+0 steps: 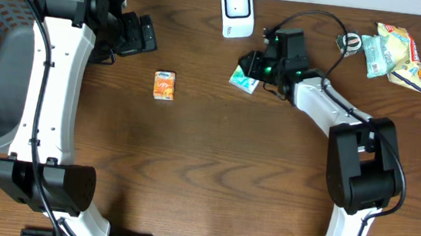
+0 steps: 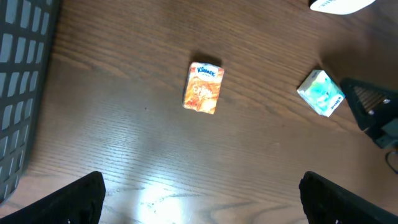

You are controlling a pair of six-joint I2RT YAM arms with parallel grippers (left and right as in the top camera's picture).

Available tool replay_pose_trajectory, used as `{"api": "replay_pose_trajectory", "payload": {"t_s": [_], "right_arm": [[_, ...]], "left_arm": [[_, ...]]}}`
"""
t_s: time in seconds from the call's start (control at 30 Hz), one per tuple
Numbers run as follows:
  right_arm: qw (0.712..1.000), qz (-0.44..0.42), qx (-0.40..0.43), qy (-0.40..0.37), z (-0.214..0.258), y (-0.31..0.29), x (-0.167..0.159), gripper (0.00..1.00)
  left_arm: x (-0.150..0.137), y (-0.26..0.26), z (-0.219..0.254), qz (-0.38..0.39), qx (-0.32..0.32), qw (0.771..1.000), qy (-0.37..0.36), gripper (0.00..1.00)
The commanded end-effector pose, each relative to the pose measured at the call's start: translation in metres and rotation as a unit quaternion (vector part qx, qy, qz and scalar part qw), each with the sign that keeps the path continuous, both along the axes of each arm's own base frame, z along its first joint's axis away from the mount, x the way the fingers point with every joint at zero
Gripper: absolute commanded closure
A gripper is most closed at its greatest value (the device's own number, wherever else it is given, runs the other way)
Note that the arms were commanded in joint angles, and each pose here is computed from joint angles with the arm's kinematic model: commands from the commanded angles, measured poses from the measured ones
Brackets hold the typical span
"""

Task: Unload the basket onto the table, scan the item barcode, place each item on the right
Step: 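Move the tissue pack right and set it down mid-table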

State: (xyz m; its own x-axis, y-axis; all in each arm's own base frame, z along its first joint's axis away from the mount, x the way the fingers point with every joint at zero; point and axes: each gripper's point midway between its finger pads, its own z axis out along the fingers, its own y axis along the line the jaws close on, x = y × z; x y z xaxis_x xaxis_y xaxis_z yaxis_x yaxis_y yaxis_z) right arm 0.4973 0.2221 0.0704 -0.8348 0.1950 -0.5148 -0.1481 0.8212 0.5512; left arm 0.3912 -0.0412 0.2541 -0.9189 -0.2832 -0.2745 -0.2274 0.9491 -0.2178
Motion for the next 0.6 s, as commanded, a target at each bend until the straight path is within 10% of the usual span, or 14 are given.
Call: {"api": "replay_pose_trajectory", "payload": {"t_s": [0.0,0.57], "right_arm": [[0.995,0.012,-0.091,-0.046,-0.012,0.002,0.003,0.76],[0.974,0.044,-0.219,0.025,-0.075,-0.007,-0.036,0.99]], "left_arm": [[0.001,0.005,-0.001,0.002,0.007,1.000,0.002,0.02],[0.001,0.005,-0.001,0.002,0.007,1.000,0.002,0.02]]}}
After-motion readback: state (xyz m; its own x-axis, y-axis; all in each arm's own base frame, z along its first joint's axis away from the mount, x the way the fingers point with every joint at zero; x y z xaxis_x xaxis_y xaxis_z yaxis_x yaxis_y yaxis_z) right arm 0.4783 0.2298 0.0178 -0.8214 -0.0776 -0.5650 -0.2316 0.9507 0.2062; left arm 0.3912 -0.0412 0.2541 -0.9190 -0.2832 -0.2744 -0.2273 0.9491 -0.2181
